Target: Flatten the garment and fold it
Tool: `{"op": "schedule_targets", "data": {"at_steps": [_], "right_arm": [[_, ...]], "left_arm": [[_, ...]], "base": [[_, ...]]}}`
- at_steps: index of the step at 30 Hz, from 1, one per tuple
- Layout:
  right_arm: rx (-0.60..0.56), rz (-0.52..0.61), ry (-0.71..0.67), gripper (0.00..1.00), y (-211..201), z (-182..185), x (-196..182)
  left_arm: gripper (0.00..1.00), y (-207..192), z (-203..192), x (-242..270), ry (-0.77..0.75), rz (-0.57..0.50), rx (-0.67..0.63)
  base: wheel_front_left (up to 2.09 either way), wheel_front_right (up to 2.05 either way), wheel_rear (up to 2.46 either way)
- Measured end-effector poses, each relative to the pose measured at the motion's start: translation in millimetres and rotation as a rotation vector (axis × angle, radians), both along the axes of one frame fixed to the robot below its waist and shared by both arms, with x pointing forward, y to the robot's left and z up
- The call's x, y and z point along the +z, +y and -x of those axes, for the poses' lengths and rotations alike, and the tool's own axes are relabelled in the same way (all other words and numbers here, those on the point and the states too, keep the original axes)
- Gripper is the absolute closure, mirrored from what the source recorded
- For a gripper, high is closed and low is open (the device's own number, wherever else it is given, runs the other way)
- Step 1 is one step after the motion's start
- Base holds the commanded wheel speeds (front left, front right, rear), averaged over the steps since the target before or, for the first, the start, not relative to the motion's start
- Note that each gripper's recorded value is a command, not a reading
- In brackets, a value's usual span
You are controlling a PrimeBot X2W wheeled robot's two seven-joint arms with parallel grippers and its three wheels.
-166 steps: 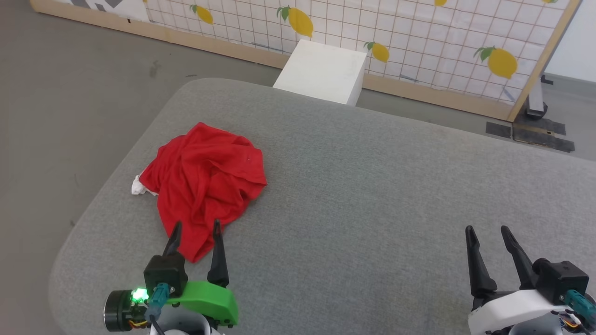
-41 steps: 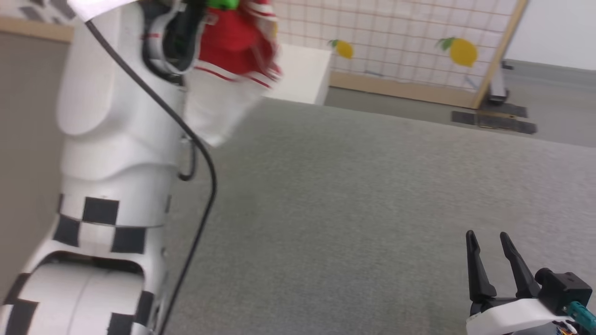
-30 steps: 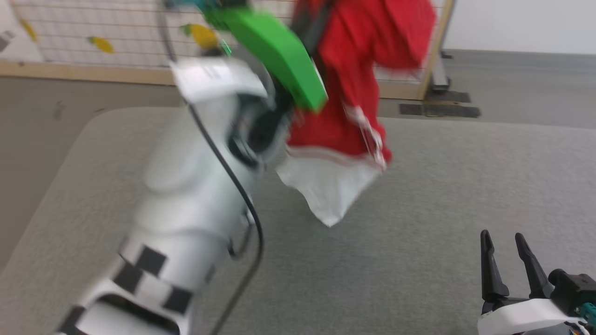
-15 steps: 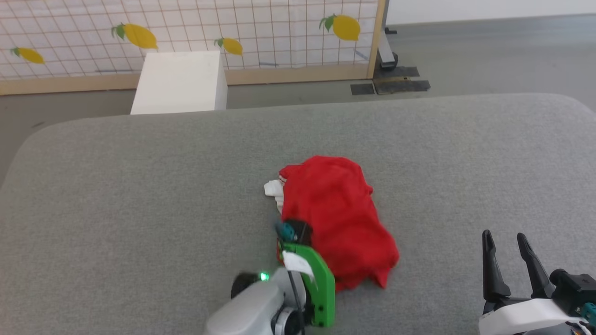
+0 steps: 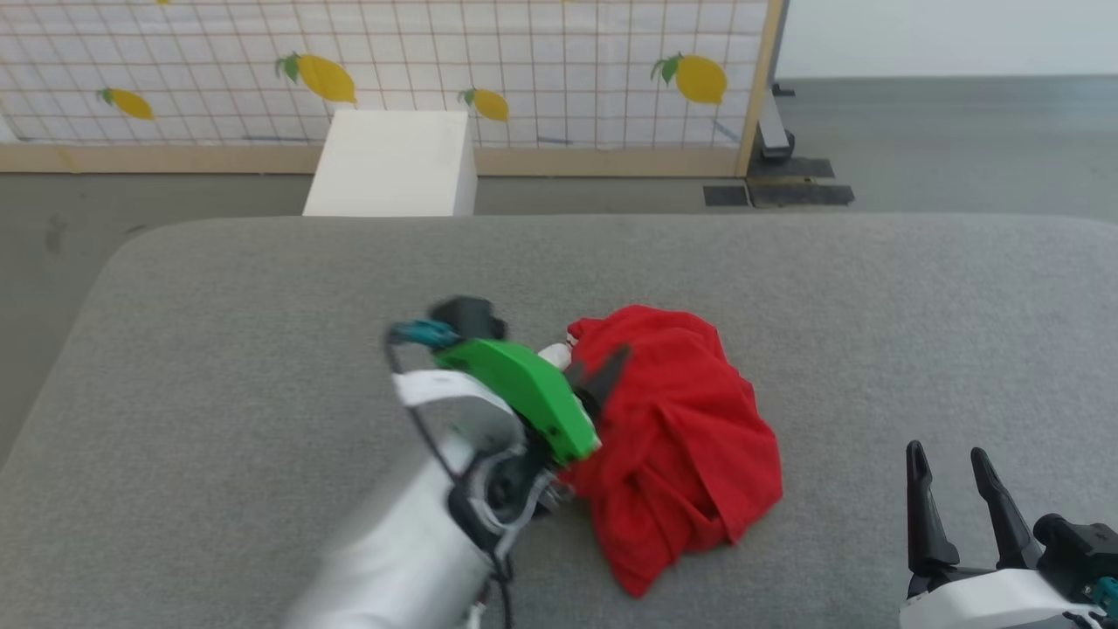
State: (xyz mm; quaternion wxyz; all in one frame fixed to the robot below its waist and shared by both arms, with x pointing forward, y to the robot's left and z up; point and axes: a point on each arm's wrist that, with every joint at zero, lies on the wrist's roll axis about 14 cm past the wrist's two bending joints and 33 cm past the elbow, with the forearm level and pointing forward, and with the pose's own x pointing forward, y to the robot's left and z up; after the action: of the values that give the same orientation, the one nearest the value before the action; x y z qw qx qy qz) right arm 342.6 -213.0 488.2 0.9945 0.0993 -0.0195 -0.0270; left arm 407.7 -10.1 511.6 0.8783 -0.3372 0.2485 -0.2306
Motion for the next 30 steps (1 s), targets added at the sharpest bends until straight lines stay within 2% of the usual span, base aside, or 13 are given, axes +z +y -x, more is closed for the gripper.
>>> {"op": "schedule_targets", "data": {"at_steps": [4, 7, 8, 11, 14, 18, 24, 27, 30], "right_arm": [[0.028, -0.006, -0.025, 0.00, 8.9, -2.6, 7.6], [0.043, -0.007, -0.040, 0.00, 13.8, -3.8, 12.3], [0.046, -0.007, -0.043, 0.00, 14.8, -4.3, 13.1], [0.054, -0.005, -0.048, 0.00, 17.1, -6.3, 15.1], [0.055, -0.006, -0.043, 0.00, 17.4, -8.2, 13.4], [0.054, -0.013, 0.014, 0.00, 17.3, -9.2, -4.0], [0.068, -0.006, 0.078, 0.00, 19.3, -41.5, -4.2], [0.117, 0.042, 0.110, 0.00, 30.9, -70.8, 6.6], [0.195, 0.100, 0.200, 0.00, 45.6, -99.5, 7.0]], "left_arm": [[0.00, 63.2, -24.5, 58.8, -0.218, 0.076, 0.222], [0.00, 120.3, -27.5, 86.9, -0.395, 0.013, 0.406], [0.00, 135.9, -25.3, 90.9, -0.450, -0.031, 0.455], [0.00, 177.3, -11.3, 82.9, -0.568, -0.282, 0.531], [0.00, 189.1, 1.8, 73.3, -0.610, -0.404, 0.551], [0.00, 193.2, 17.1, 71.9, -0.665, -0.470, 0.591], [0.00, 185.8, 30.6, 55.0, -0.648, -0.473, 0.618], [0.00, 180.2, 29.8, 50.1, -0.644, -0.469, 0.615], [0.00, 175.7, 26.7, 45.4, -0.639, -0.469, 0.613]], "base": [[0.00, 0.00, 0.00], [0.00, 0.00, 0.00], [0.00, 0.00, 0.00], [0.00, 0.00, 0.00], [0.00, 0.00, 0.00], [0.00, 0.00, 0.00], [0.00, 0.00, 0.00], [0.00, 0.00, 0.00], [0.00, 0.00, 0.00]]}}
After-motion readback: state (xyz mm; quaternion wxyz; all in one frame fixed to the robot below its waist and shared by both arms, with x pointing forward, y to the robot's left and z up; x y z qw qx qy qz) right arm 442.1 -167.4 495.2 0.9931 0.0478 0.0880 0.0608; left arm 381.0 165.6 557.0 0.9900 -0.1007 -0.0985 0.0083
